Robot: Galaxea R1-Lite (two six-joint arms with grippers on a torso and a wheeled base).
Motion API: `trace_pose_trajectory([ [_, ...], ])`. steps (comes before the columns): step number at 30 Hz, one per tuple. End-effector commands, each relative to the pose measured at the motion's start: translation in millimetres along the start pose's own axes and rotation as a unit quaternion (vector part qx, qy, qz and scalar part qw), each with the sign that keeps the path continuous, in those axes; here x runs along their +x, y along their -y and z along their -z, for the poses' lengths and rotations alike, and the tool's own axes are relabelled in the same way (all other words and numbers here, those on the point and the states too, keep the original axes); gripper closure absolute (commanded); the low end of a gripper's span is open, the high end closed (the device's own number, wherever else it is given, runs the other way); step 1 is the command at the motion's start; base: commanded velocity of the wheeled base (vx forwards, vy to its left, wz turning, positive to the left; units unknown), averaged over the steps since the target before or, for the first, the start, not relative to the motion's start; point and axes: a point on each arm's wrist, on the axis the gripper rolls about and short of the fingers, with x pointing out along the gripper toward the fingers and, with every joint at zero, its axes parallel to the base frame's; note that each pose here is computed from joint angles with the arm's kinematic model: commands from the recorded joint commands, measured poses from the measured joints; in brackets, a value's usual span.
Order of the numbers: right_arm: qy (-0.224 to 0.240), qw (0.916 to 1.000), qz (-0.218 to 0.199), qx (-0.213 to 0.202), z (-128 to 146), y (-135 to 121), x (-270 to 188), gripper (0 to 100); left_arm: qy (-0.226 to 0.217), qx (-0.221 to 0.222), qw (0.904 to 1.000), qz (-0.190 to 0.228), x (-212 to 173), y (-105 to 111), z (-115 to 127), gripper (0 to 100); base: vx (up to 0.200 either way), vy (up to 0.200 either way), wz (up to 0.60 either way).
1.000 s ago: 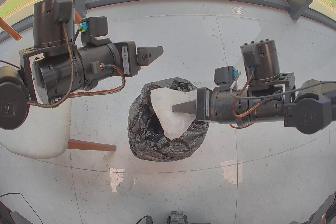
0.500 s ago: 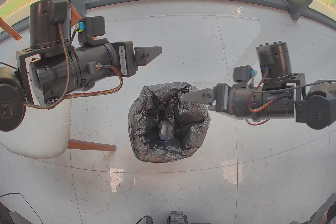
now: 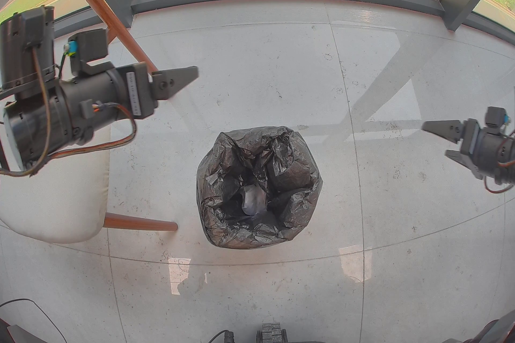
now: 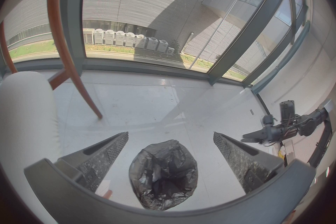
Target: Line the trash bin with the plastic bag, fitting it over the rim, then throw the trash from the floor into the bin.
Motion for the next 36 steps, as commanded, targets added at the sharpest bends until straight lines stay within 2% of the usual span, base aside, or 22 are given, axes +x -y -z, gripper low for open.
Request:
trace_pose_trajectory([
  [1, 0.131, 0.9894, 0.058, 0.02, 14, 30, -89, 0, 0.047, -0.008, 0.9947, -0.091, -58, -42, -7, 0, 0.0, 0.0, 0.0],
  [2, 0.137, 0.9885, 0.062, 0.02, 15, 31, -92, 0, 0.048, -0.007, 0.9941, -0.097, -61, -44, -7, 0, 0.0, 0.0, 0.0],
  [3, 0.169, 0.9818, 0.086, 0.005, 23, 35, -107, 0, 0.061, -0.009, 0.9903, -0.124, -83, -52, -5, 0, 0.0, 0.0, 0.0],
  [6, 0.199, 0.9718, 0.121, -0.036, 44, 41, -126, 0, 0.066, -0.011, 0.9855, -0.156, -111, -58, 11, 0, 0.0, 0.0, 0.0],
  [10, 0.214, 0.961, 0.123, -0.125, 83, 48, -146, 0, 0.059, -0.014, 0.981, -0.184, -147, -59, 49, 0, 0.0, 0.0, 0.0],
  [13, 0.222, 0.9464, 0.124, -0.199, 111, 55, -158, 0, 0.061, -0.018, 0.977, -0.203, -177, -56, 83, 0, 0.0, 0.0, 0.0],
  [15, 0.223, 0.9395, 0.117, -0.232, 129, 61, -161, 0, 0.06, -0.022, 0.9744, -0.216, -192, -54, 108, 0, 0.0, 0.0, 0.0],
  [17, 0.224, 0.9351, 0.107, -0.253, 147, 69, -162, 0, 0.063, -0.027, 0.9736, -0.218, -204, -53, 129, 0, 0.0, 0.0, 0.0],
  [18, 0.224, 0.9351, 0.107, -0.253, 147, 69, -162, 0, 0.063, -0.027, 0.9736, -0.218, -204, -53, 129, 0, 0.0, 0.0, 0.0],
  [19, 0.229, 0.9304, 0.101, -0.267, 165, 78, -161, 0, 0.064, -0.028, 0.9735, -0.218, -217, -51, 154, 0, 0.0, 0.0, 0.0],
  [23, 0.24, 0.922, 0.102, -0.286, 198, 96, -159, 0, 0.071, -0.025, 0.9751, -0.208, -241, -47, 202, 0, 0.0, 0.0, 0.0],
  [25, 0.215, 0.9264, 0.118, -0.286, 201, 99, -158, 0, 0.064, -0.02, 0.9771, -0.202, -248, -48, 231, 0, 0.0, 0.0, 0.0],
  [26, 0.217, 0.9257, 0.122, -0.285, 201, 99, -158, 0, 0.063, -0.02, 0.9772, -0.202, -248, -48, 234, 0, 0.0, 0.0, 0.0],
  [27, 0.227, 0.9224, 0.134, -0.282, 199, 99, -158, 0, 0.062, -0.024, 0.9772, -0.202, -247, -48, 232, 0, 0.0, 0.0, 0.0],
  [30, 0.197, 0.93, 0.157, -0.268, 205, 104, -155, 0, 0.061, -0.024, 0.9783, -0.196, -247, -48, 231, 0, 0.0, 0.0, 0.0],
  [34, 0.193, 0.9313, 0.159, -0.264, 205, 104, -155, 0, 0.052, -0.004, 0.9862, -0.157, -246, -46, 231, 0, 0.0, 0.0, 0.0],
  [36, 0.195, 0.932, 0.159, -0.262, 205, 104, -156, 0, 0.048, 0.011, 0.987, -0.153, -246, -46, 232, 0, 0.0, 0.0, 0.0],
])
